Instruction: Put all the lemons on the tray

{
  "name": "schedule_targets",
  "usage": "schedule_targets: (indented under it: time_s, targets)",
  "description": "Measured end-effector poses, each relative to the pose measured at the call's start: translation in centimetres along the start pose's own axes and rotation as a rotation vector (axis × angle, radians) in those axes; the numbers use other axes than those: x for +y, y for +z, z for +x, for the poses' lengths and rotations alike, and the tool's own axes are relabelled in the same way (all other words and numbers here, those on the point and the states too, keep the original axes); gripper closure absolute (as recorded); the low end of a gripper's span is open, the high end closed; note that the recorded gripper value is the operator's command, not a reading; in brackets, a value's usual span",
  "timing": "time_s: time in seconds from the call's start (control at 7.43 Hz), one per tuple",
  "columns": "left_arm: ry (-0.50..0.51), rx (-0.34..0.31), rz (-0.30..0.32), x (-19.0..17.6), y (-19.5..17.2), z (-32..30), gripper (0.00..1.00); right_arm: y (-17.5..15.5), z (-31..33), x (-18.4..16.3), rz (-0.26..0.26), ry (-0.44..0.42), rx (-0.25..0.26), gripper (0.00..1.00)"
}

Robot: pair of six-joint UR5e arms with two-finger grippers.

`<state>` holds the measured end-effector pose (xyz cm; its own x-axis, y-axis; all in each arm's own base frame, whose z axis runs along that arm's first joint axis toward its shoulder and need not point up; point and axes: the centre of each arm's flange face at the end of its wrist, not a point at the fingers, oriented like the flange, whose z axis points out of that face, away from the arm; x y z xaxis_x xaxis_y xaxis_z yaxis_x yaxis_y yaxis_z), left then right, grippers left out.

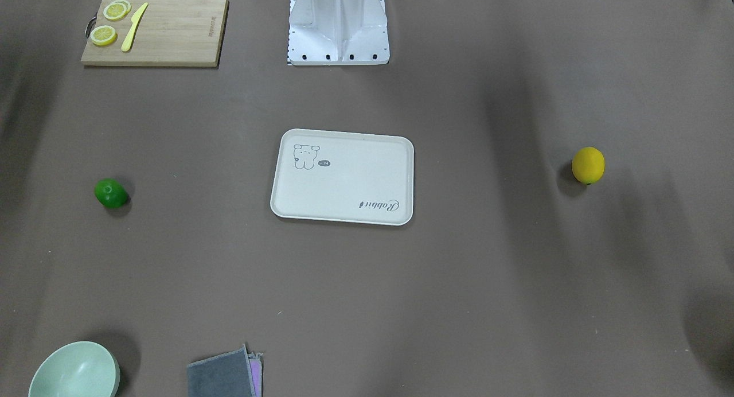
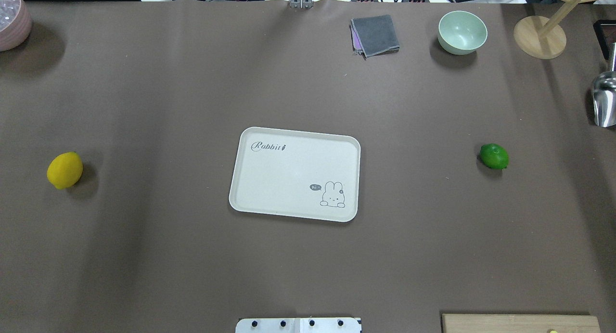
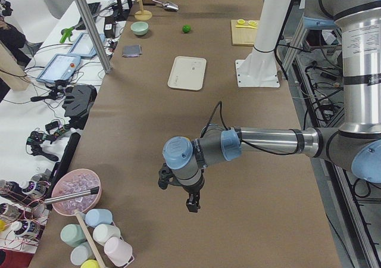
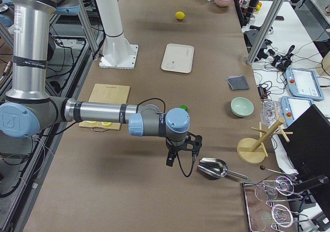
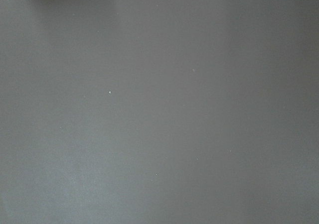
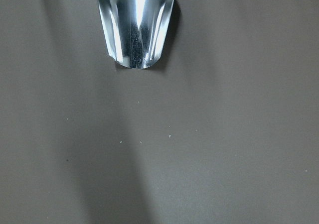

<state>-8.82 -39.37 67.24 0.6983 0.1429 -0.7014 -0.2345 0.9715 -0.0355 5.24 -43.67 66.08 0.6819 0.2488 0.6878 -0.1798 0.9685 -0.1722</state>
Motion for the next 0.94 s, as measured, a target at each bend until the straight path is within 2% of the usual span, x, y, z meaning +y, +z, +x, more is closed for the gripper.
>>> schedule_targets:
  time_s: [0.54, 0.94]
  targets:
    - [-0.008, 0.001, -0.006, -0.2, 0.2, -0.1, 0.02, -0.1, -0.2, -0.1, 0.002, -0.01, -0.001, 0.01]
    - [-0.001, -0.004, -0.008, -2.0, -0.7, 0.1, 0.02, -0.3, -0.9, -0.3, 0.0, -0.007, -0.014, 0.0]
